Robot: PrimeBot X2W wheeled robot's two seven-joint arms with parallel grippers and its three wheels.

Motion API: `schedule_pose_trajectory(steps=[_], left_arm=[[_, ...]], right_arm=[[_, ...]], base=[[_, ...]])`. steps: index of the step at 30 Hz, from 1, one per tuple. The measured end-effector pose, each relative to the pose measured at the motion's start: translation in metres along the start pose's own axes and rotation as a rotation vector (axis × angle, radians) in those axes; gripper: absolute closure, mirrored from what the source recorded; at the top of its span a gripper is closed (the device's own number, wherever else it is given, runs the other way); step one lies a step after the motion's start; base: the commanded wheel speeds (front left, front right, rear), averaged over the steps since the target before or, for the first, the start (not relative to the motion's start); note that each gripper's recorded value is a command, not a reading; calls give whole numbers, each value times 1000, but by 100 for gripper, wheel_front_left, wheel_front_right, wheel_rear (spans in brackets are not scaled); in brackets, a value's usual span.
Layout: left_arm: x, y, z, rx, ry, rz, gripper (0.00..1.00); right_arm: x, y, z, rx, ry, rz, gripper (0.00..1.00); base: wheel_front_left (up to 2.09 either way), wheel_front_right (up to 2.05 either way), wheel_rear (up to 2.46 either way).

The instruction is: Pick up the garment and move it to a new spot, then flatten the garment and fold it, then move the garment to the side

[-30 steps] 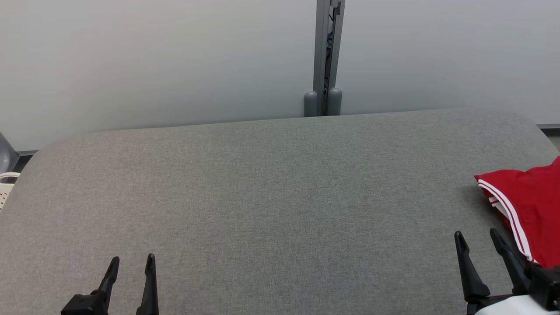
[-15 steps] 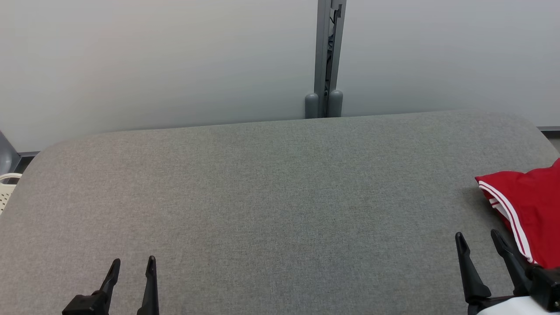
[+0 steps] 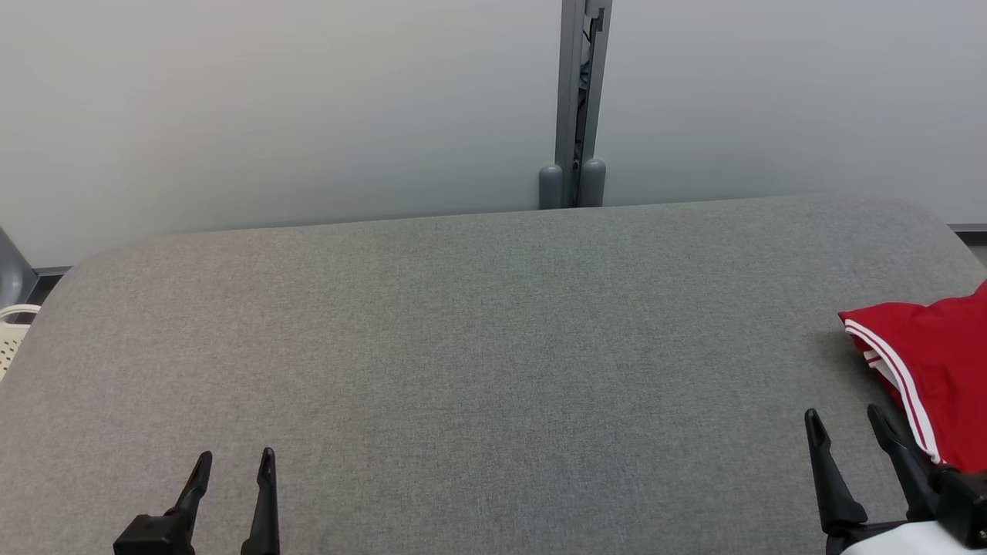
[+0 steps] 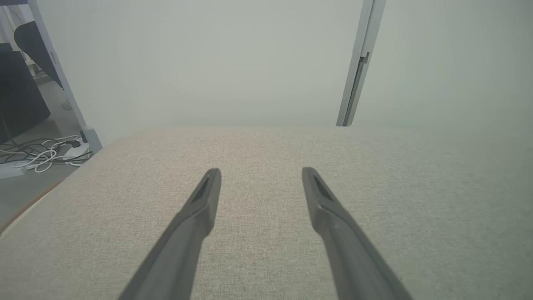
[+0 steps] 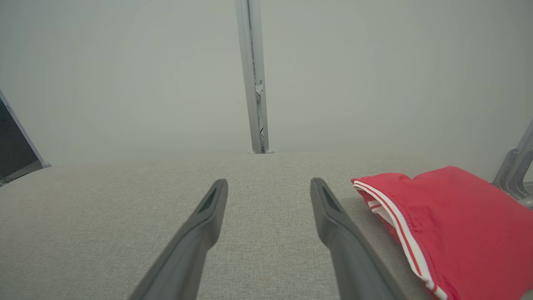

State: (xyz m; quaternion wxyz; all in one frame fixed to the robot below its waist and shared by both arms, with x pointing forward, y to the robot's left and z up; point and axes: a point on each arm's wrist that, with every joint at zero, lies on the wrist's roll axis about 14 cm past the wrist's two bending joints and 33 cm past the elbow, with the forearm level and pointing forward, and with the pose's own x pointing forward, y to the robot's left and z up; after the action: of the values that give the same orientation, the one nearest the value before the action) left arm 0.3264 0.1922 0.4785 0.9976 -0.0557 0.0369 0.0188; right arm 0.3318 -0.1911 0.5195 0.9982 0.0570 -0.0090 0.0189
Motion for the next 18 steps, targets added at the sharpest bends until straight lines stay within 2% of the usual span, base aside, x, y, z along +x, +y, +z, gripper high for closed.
schedule_pose_trajectory(steps=[18], left_arm=[[2, -1, 3, 26, -13, -9, 0]], right_arm=[[0, 0, 0, 2, 2, -3, 0]], base=[[0, 0, 0]])
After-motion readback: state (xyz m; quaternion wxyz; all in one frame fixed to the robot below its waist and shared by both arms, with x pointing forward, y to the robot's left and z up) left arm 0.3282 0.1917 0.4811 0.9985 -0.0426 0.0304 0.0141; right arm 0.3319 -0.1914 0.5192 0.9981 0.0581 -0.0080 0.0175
